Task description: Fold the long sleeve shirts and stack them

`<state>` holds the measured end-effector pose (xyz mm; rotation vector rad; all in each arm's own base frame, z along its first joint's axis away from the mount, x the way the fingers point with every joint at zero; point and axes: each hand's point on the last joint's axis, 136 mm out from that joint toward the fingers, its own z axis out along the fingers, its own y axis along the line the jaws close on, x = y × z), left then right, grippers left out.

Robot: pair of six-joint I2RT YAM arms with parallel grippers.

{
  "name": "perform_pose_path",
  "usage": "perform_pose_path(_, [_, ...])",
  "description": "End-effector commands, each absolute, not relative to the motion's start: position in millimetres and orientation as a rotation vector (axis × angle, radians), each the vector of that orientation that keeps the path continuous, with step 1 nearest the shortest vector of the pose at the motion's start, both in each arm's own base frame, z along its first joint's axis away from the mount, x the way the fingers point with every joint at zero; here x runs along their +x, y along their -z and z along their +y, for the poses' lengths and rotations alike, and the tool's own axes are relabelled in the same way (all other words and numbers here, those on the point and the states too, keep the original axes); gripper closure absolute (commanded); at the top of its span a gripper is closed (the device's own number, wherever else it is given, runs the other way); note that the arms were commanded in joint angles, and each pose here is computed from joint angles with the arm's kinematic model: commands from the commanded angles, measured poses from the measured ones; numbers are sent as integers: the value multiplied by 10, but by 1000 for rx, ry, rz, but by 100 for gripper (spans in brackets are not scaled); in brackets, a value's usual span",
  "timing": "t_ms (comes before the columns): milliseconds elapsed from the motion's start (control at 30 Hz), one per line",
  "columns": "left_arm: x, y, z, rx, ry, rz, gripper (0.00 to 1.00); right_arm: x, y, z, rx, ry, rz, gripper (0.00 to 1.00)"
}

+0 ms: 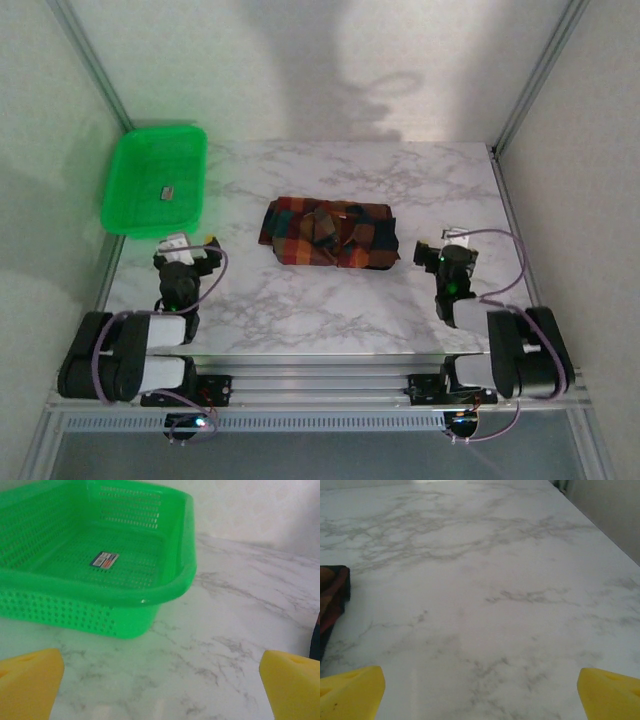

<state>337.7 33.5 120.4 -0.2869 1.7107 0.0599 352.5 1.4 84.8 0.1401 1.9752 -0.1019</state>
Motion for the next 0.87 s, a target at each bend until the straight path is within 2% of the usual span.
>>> perform_pose_path(0, [3570,-1458,257,-195,-30,1597,0,3796,-986,80,76,88,1888,1])
perform_pose_path(167, [3732,-1300,433,-274,-5,1653,0,3906,-862,-40,140,85,1947,1])
perform_pose_path(833, [3731,-1299,432,-276,-15,1656,0,3905,-852,-21,127,91,1953,1])
